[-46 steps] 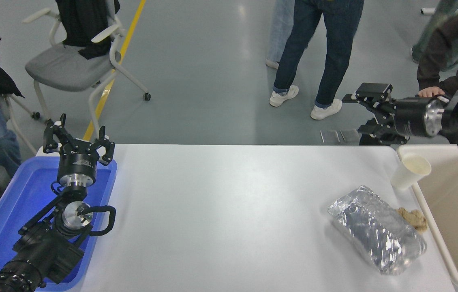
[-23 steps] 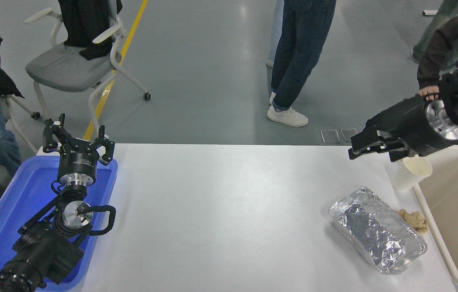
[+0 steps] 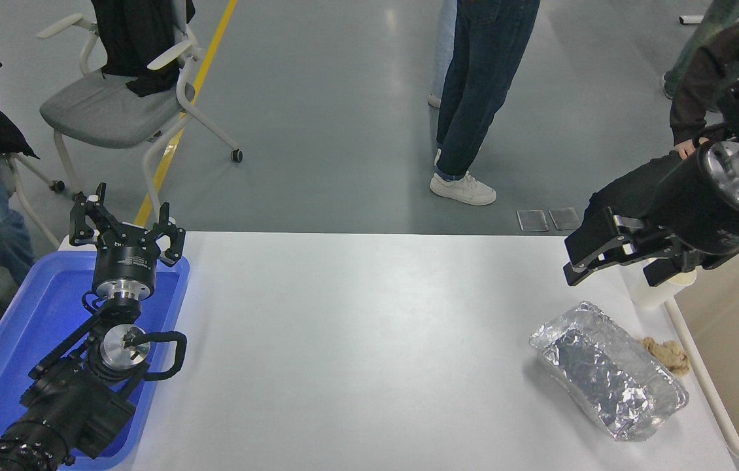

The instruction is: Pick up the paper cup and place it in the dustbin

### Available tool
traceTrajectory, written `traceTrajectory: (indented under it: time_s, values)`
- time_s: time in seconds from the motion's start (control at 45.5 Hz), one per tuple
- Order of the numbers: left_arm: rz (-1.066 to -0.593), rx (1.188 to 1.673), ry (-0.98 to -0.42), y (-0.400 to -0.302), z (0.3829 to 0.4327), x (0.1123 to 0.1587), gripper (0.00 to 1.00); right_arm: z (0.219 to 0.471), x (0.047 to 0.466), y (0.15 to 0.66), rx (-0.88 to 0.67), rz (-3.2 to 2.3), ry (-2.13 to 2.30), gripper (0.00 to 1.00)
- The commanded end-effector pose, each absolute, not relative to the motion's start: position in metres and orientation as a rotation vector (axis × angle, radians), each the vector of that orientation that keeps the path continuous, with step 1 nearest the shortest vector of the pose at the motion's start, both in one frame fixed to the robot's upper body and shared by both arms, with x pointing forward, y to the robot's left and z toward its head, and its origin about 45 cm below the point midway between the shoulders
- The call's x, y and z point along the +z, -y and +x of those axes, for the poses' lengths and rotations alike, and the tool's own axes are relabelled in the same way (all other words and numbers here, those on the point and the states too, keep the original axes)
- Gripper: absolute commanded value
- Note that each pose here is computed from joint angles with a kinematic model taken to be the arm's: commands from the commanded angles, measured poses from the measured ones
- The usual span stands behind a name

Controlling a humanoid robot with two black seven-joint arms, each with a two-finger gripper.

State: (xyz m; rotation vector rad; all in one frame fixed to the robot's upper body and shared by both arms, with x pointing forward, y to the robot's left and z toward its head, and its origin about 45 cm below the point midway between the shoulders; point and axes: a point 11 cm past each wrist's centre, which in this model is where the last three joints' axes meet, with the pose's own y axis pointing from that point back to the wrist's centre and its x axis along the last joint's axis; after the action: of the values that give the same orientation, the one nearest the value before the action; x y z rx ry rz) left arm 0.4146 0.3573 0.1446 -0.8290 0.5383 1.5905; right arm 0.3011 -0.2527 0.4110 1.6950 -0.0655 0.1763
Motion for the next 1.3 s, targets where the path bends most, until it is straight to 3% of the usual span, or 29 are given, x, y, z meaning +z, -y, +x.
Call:
traceTrajectory:
  time_s: [0.0, 0.11, 0.352, 0.505, 0.747, 0.967, 1.275]
  values:
    - [-0.829, 1.592, -0.539, -0.3577, 0.4144, 0.1442, 0.99, 0.295, 0.420, 0.248, 0.178, 1.691, 0.060, 1.00]
    - [-0.829, 1.591, -0.538, -0.3573, 0.4146, 0.1446, 0.99, 0.295, 0.414, 0.252, 0.176, 1.670, 0.039, 1.00]
    - [-0.831, 1.593, -0.538, -0.3579, 0.4144, 0.1443, 0.99, 0.344, 0.407, 0.323, 0.274, 1.460, 0.120, 1.00]
    - [-0.831, 1.593, -0.538, -0.3579, 0.4144, 0.1443, 0.99, 0.382, 0.385, 0.373, 0.323, 1.358, 0.247, 1.00]
    - [-0.831, 1.593, -0.538, -0.3579, 0.4144, 0.1443, 0.99, 0.413, 0.325, 0.459, 0.331, 1.233, 0.429, 1.00]
    - [-0.831, 1.593, -0.538, -0.3579, 0.4144, 0.1443, 0.99, 0.412, 0.255, 0.509, 0.321, 1.182, 0.587, 1.00]
    - [-0.832, 1.592, -0.537, -0.3577, 0.4149, 0.1450, 0.99, 0.389, 0.171, 0.528, 0.327, 1.138, 0.697, 1.00]
